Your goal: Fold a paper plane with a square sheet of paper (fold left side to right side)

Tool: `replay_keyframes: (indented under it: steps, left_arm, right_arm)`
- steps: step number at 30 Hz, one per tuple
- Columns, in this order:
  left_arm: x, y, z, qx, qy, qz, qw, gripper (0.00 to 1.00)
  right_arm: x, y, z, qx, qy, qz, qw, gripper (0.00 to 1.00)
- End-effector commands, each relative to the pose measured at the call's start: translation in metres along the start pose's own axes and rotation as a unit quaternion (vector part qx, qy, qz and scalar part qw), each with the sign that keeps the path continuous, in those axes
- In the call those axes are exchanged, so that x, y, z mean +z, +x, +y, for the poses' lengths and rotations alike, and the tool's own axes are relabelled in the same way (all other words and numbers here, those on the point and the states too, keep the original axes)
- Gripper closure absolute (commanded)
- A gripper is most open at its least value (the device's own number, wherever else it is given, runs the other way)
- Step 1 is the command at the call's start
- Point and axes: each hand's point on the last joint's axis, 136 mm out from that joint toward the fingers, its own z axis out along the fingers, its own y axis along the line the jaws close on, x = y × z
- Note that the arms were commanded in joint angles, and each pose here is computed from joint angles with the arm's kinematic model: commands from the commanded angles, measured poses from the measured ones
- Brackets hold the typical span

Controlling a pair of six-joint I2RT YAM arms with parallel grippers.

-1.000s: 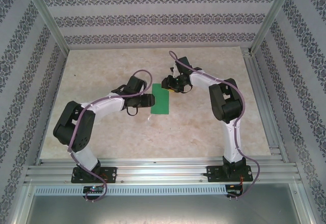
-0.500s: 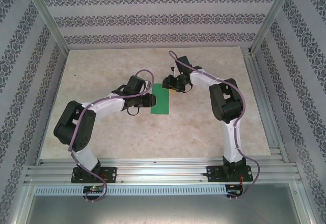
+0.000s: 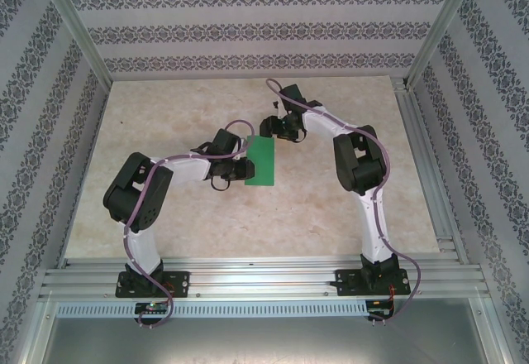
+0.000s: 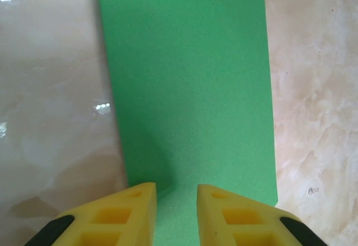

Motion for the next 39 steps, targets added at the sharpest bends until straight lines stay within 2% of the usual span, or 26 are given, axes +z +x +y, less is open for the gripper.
replay_keyframes:
  steps: [1,12,26,39]
  left_arm:
    - [0.004,0.003,0.006,-0.003,-0.004,-0.003,1.0,0.74]
    - [0.004,0.008,0.008,-0.005,-0.005,-0.002,1.0,0.75]
    - [0.005,0.008,0.009,-0.006,-0.007,0.0,1.0,0.75]
    - [0.006,0.008,0.01,-0.006,-0.01,0.0,1.0,0.75]
  right_arm:
    - [0.004,-0.003,0.006,-0.036,0.003,-0.004,0.999,0.35]
    - [0.003,-0.009,0.022,-0.066,-0.046,-0.003,0.997,0.34]
    - [-0.014,0.007,0.022,-0.031,-0.069,0.012,0.997,0.38]
    - [-0.036,0.026,0.047,0.023,-0.169,0.0,0.985,0.46]
